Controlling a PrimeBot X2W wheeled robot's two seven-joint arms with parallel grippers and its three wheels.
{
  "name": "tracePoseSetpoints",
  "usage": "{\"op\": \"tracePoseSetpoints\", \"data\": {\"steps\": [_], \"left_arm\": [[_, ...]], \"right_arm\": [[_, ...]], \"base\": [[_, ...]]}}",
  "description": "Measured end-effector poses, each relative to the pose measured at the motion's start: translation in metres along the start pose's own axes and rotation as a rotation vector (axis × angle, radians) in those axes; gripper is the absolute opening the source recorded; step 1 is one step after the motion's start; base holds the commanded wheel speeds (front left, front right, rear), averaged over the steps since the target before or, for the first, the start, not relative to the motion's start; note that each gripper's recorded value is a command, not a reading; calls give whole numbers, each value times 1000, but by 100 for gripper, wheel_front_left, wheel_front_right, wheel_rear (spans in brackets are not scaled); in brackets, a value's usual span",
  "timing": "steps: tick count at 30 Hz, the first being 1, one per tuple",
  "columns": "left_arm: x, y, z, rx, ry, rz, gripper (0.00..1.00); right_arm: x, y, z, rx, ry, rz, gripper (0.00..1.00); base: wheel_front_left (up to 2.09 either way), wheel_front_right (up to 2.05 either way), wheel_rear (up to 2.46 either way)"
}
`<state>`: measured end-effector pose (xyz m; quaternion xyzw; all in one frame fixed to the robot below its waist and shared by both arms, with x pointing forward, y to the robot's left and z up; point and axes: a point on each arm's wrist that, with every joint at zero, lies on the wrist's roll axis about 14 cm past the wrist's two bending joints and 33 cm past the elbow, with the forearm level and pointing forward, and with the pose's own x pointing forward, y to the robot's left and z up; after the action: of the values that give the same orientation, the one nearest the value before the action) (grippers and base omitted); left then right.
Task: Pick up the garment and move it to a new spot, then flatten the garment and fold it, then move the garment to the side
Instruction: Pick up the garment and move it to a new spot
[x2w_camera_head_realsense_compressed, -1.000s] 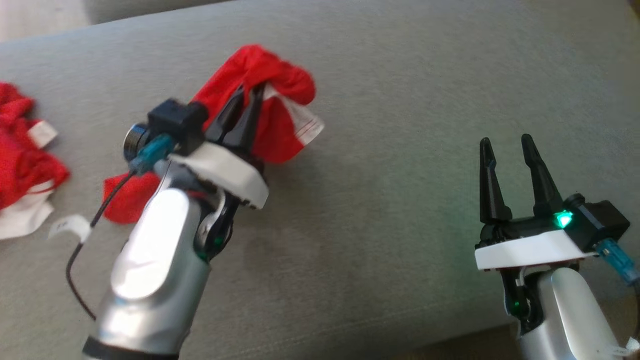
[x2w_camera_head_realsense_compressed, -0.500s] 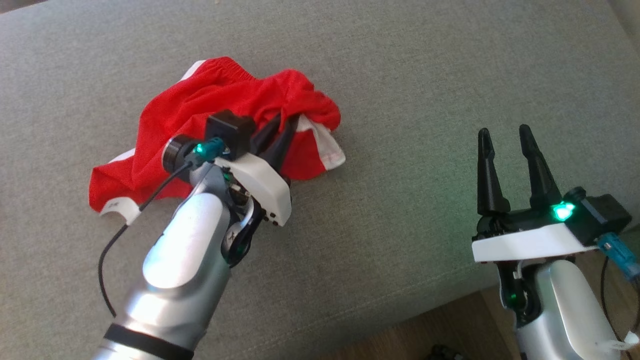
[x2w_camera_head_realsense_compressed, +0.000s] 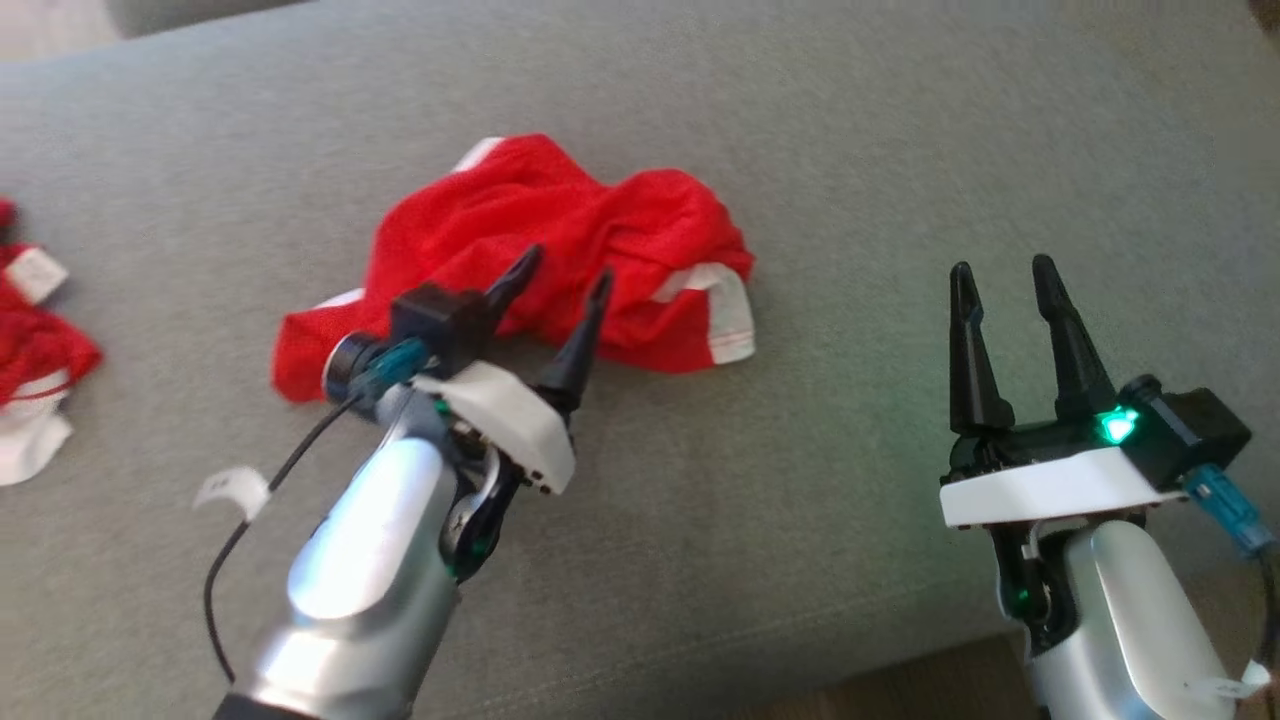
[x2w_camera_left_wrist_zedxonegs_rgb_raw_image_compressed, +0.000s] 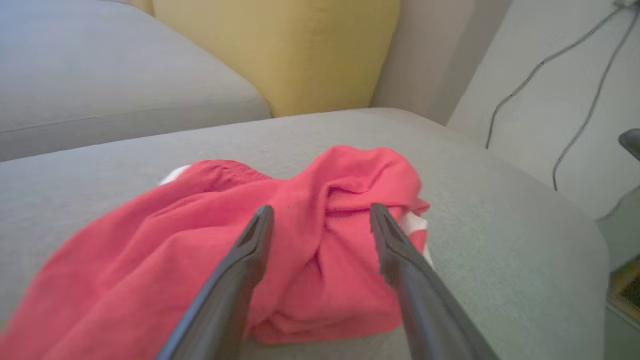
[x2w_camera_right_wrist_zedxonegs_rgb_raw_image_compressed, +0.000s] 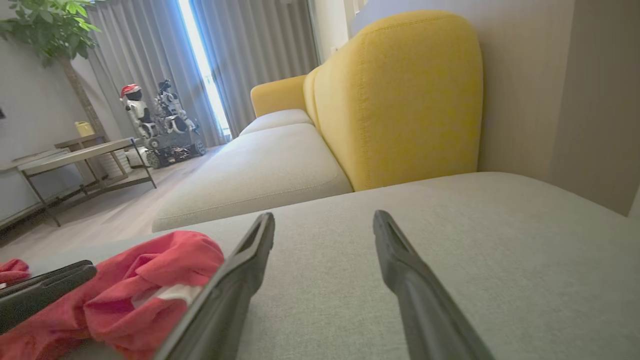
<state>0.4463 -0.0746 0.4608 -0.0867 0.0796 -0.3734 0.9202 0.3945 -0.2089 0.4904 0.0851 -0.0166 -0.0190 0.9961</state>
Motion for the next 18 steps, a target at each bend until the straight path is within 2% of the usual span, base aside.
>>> {"op": "tracePoseSetpoints", "data": {"steps": [12, 18], "left_arm": [[-90, 96, 22, 2, -100, 413, 100], [-138, 131, 34, 16, -150, 575, 100]], "right_arm": [[10, 46, -1, 1, -1, 134, 100], [16, 62, 1, 0, -3, 181, 100]], "base": [[0, 0, 0], [0, 0, 0]]}}
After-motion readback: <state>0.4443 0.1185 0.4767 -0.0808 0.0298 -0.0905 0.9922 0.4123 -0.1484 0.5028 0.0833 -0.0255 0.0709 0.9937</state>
